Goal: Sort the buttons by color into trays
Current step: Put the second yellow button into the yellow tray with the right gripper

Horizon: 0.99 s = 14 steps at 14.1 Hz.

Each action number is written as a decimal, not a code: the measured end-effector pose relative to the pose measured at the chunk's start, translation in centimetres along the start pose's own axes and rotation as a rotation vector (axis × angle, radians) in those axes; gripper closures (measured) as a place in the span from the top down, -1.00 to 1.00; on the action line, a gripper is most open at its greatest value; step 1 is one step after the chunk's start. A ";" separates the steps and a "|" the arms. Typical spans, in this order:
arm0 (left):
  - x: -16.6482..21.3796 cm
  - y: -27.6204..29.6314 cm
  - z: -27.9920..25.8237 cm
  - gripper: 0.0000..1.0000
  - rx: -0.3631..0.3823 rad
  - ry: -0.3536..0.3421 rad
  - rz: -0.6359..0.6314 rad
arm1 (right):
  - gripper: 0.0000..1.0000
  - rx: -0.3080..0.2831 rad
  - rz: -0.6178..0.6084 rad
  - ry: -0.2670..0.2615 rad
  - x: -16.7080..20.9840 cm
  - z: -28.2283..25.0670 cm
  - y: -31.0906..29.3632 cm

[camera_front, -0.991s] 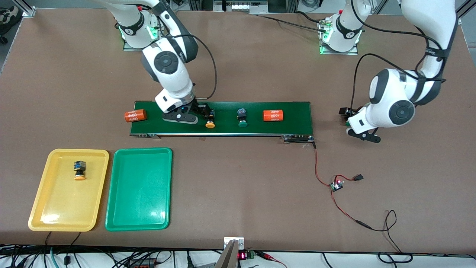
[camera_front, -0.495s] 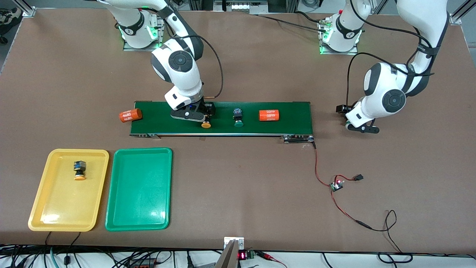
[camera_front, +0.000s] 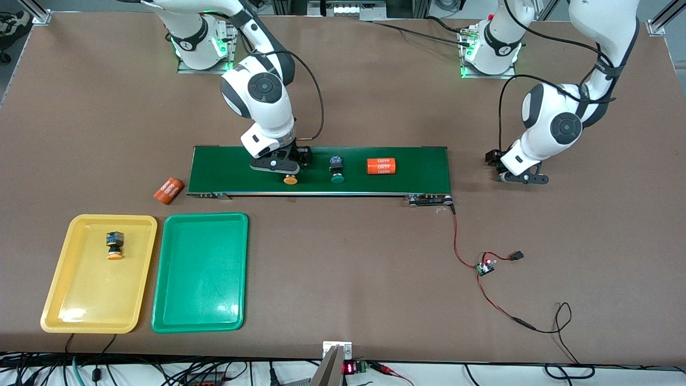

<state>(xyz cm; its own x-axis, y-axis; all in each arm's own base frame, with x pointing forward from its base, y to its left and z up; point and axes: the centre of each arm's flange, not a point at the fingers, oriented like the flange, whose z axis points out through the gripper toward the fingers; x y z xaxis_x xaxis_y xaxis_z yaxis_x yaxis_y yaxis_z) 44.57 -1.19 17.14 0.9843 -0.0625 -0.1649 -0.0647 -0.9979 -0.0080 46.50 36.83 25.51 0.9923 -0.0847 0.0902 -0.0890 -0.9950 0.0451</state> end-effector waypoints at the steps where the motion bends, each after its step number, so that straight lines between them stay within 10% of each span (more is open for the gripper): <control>1: -0.2 0.0 0.2 0.94 0.000 0.000 0.000 | 0.76 -0.009 -0.007 -0.004 -0.1 0.6 0.0; 6: -0.1 0.0 0.0 -0.10 0.000 0.007 0.000 | -0.34 -0.012 -0.004 -0.001 0.7 0.8 0.6; 14: 3.6 0.8 -6.7 -0.19 0.008 -0.042 0.018 | -0.33 -0.027 -0.024 -0.029 12.7 -7.7 10.3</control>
<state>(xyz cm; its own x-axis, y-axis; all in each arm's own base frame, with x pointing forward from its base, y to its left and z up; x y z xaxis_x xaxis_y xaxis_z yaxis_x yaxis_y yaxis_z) 49.14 -2.29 23.15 0.9752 -0.0793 -0.2068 -0.0838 -0.9964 -0.0129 57.55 25.87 34.75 0.9963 -0.0622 0.0601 -0.0666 -0.9950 0.0742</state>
